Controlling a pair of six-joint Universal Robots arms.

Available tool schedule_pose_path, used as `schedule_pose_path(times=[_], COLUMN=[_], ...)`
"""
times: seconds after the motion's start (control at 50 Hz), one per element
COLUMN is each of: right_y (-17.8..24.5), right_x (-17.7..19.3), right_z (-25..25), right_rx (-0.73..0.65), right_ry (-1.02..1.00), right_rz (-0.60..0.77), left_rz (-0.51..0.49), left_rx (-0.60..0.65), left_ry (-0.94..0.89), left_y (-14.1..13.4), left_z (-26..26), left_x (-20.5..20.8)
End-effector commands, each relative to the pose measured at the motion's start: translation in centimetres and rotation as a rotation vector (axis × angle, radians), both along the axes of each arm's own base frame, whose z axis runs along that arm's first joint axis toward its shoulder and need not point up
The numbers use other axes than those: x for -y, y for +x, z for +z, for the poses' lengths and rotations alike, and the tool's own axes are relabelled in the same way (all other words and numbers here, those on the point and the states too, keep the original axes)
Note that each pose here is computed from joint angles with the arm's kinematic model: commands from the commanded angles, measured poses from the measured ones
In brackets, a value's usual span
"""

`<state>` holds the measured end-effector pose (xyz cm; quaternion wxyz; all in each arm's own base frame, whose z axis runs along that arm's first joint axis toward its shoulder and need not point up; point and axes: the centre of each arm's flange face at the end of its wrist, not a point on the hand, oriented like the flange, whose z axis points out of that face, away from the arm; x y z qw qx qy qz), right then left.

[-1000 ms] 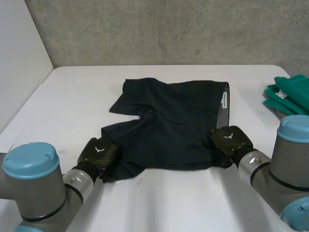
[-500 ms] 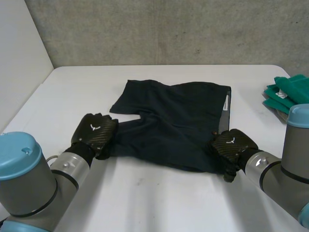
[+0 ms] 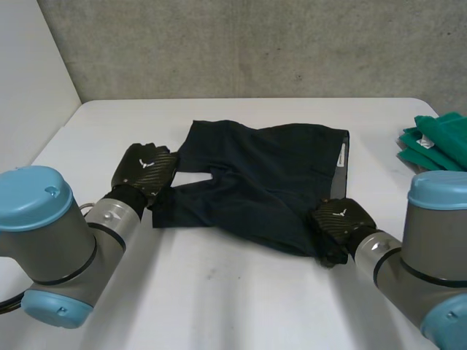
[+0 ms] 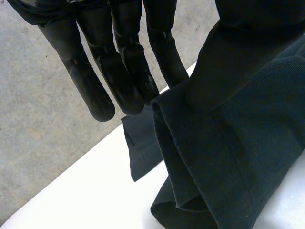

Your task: Fold the laundry.

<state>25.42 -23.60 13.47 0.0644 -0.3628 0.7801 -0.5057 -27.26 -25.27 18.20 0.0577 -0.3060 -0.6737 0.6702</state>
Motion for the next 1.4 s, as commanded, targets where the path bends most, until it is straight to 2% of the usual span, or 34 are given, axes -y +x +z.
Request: schedule_pose_path(times=[0.02, 0.08, 0.14, 0.24, 0.38, 0.46, 0.6, 0.7, 0.82, 1.04, 1.12, 1.2, 1.22, 1.28, 1.3, 1.32, 1.4], right_y=[-0.1, 0.0, -0.2, -1.2, -2.9, -4.1, -3.9, -3.3, -2.8, -2.4, -1.4, -0.3, -0.1, 0.7, 0.8, 1.0, 2.1], right_x=[1.0, 0.9, 0.3, -1.9, -5.0, -5.7, -6.0, -4.5, -3.1, -2.2, 0.8, 5.6, 6.5, 9.5, 10.0, 11.0, 11.5], right_z=[0.1, 0.7, 3.3, 6.5, 8.3, 8.8, 9.1, 8.1, 6.1, 6.4, 8.4, 11.0, 11.9, 16.3, 17.4, 20.0, 25.3], right_rx=[-0.039, -0.041, -0.051, -0.164, -0.354, -0.415, -0.384, -0.321, -0.296, -0.267, -0.215, -0.115, -0.091, 0.002, 0.026, 0.078, 0.228], right_ry=[-0.039, -0.055, -0.126, -0.161, -0.044, 0.033, 0.033, -0.024, -0.023, -0.068, -0.231, -0.413, -0.453, -0.645, -0.687, -0.796, -1.017], right_rz=[-0.056, -0.044, -0.021, 0.057, 0.193, 0.218, 0.247, 0.222, 0.190, 0.174, 0.132, 0.034, 0.014, -0.054, -0.066, -0.096, -0.129], left_rz=[-0.002, -0.001, -0.008, -0.026, -0.116, -0.154, -0.211, -0.194, -0.167, -0.160, -0.132, -0.065, -0.027, 0.029, 0.066, 0.080, 0.136], left_rx=[0.015, 0.034, 0.063, 0.177, 0.445, 0.487, 0.421, 0.372, 0.373, 0.357, 0.285, 0.183, 0.130, 0.041, -0.020, -0.054, -0.197], left_ry=[0.028, 0.064, 0.115, 0.182, 0.285, 0.331, 0.256, 0.144, 0.134, 0.097, -0.062, -0.293, -0.398, -0.557, -0.664, -0.715, -0.886], left_y=[0.2, 0.7, 1.3, 2.8, 5.3, 6.1, 5.2, 3.6, 1.9, 0.7, -0.9, -2.8, -3.5, -4.2, -4.3, -4.4, -4.1], left_z=[-0.1, 0.3, 1.1, 2.1, 2.8, 3.3, 4.0, 3.1, 0.5, 0.6, 2.6, 6.8, 9.4, 13.6, 16.5, 17.9, 23.4], left_x=[-0.7, -1.6, -3.1, -6.1, -12.0, -14.3, -14.6, -11.7, -7.9, -5.6, -2.5, 1.8, 3.3, 5.2, 6.1, 6.3, 6.5])
